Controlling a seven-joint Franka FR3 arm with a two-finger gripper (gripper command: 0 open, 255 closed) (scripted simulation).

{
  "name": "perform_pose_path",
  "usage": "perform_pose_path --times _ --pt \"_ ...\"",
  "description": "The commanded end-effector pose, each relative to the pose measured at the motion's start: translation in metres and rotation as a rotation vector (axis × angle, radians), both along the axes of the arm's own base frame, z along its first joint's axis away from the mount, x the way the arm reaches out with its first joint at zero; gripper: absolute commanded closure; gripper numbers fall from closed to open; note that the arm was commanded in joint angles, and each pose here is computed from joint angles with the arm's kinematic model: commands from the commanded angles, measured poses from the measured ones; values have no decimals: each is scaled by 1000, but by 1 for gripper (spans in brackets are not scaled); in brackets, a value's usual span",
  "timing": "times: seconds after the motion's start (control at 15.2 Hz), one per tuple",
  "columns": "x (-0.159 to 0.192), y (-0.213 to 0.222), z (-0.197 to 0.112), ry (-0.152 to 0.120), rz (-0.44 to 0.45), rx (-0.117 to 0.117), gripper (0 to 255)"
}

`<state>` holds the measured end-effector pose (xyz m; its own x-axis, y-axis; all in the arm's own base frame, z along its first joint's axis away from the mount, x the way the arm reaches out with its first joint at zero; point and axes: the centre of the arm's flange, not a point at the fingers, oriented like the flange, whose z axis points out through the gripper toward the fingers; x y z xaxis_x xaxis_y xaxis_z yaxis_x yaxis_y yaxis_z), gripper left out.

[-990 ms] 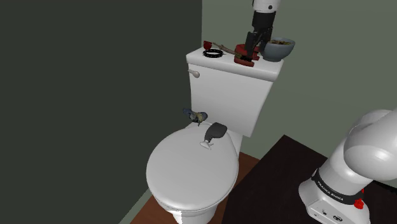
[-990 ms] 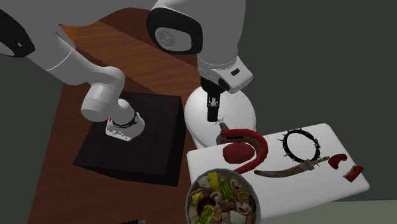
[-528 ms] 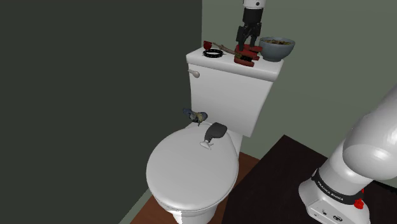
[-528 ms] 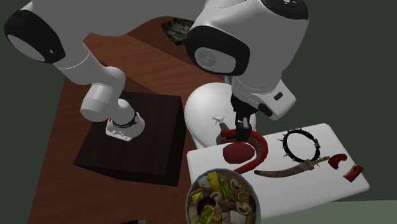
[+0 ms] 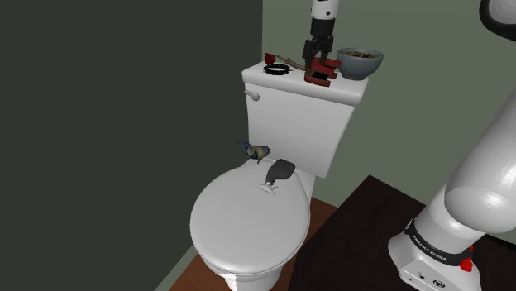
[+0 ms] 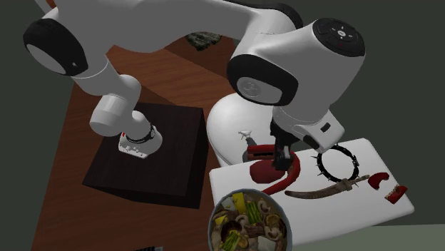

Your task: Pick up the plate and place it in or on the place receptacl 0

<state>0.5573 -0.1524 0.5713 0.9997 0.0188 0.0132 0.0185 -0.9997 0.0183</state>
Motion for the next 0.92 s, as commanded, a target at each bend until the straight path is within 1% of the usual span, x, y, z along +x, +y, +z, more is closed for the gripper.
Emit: perform_pose_path --times 0.0,0.53,0.59,0.86 --pt "1 0 -11 0 0 0 0" --pt "1 0 -14 0 0 0 0" --pt "1 0 -14 0 0 0 255" --pt "1 0 -14 0 0 0 255"
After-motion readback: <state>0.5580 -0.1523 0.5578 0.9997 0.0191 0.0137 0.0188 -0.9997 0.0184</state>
